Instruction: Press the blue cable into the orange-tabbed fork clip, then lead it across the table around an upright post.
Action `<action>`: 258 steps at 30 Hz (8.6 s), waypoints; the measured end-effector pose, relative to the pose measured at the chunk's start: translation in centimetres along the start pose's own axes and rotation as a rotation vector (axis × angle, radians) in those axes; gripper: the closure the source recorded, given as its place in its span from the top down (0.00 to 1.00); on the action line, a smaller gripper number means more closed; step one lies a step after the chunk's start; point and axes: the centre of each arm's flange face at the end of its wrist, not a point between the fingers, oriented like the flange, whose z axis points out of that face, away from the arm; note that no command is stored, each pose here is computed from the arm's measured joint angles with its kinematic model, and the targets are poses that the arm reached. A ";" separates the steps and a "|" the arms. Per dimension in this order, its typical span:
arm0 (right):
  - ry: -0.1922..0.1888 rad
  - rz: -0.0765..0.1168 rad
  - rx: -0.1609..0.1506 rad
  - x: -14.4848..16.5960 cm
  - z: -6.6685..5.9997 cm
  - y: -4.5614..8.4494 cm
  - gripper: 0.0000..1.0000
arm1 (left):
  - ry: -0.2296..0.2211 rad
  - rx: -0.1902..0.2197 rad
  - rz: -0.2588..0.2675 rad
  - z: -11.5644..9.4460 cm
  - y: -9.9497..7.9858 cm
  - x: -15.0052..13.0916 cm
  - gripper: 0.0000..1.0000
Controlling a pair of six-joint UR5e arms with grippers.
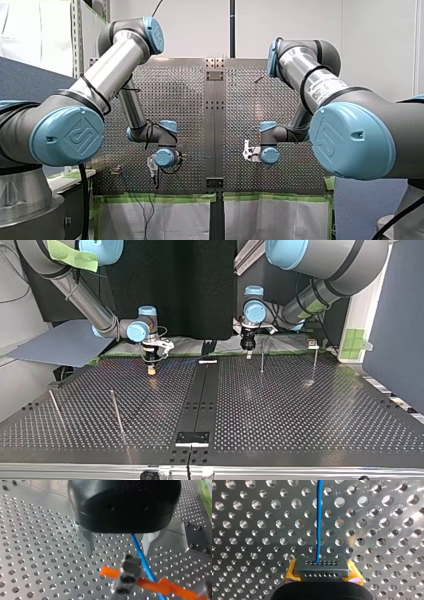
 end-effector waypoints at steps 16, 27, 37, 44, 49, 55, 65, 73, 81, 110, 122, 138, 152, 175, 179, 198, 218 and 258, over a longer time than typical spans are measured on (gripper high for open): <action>0.000 0.000 0.000 0.0 0.0 0.0 0.00 | -0.027 0.047 0.007 0.4 -0.5 -0.3 0.00; 0.000 0.000 0.000 0.0 0.0 0.0 0.00 | -0.027 0.056 0.008 0.4 -0.6 -0.3 0.00; -0.001 -0.004 0.003 0.1 0.1 -0.3 0.00 | -0.017 0.054 0.018 0.3 -0.6 -0.2 0.00; -0.022 -0.019 0.000 0.8 0.4 -0.5 0.00 | -0.018 0.074 0.016 0.0 -1.5 -0.4 0.00; -0.060 -0.033 -0.007 0.7 0.0 -0.5 0.00 | -0.036 0.092 0.002 -0.1 -2.3 -1.6 0.00; -0.088 -0.044 -0.014 1.3 -0.4 -0.6 0.00 | -0.070 0.115 -0.033 -0.2 -3.5 -3.9 0.00; -0.078 -0.053 -0.017 4.3 -0.9 -1.6 0.00 | -0.117 0.147 -0.061 -0.8 -5.4 -7.7 0.00; -0.075 -0.069 -0.011 5.5 -1.5 -3.0 0.00 | -0.118 0.162 -0.061 -1.2 -6.2 -7.8 0.00; -0.049 -0.075 -0.015 8.4 -2.8 -4.3 0.00 | -0.116 0.172 -0.060 -1.5 -6.7 -7.6 0.00; 0.102 -0.052 0.023 20.7 -8.1 -9.7 0.00 | -0.154 0.205 -0.078 -2.4 -8.5 -10.8 0.00; 0.139 -0.048 0.046 23.1 -9.0 -10.9 0.00 | -0.159 0.219 -0.084 -1.7 -9.8 -11.9 0.00; 0.227 -0.031 0.075 28.8 -10.2 -12.2 0.00 | -0.209 0.246 -0.125 -1.4 -12.3 -16.3 0.00; 0.293 -0.017 0.087 33.0 -11.4 -12.7 0.00 | -0.222 0.264 -0.139 -0.5 -14.0 -18.7 0.00; 0.374 0.012 0.071 39.8 -12.6 -11.1 0.00 | -0.264 0.320 -0.193 1.1 -18.2 -24.2 0.00; 0.382 0.015 0.063 40.5 -12.7 -10.5 0.00 | -0.268 0.337 -0.203 1.1 -19.4 -25.3 0.00; 0.393 0.035 0.001 42.5 -12.2 -6.0 0.00 | -0.292 0.399 -0.267 1.0 -23.1 -29.0 0.00; 0.366 0.028 -0.068 42.5 -11.1 -1.3 0.00 | -0.304 0.490 -0.414 2.0 -24.3 -32.2 0.00; 0.315 0.018 -0.163 41.0 -10.1 4.8 0.00 | -0.262 0.570 -0.495 3.8 -23.2 -32.3 0.00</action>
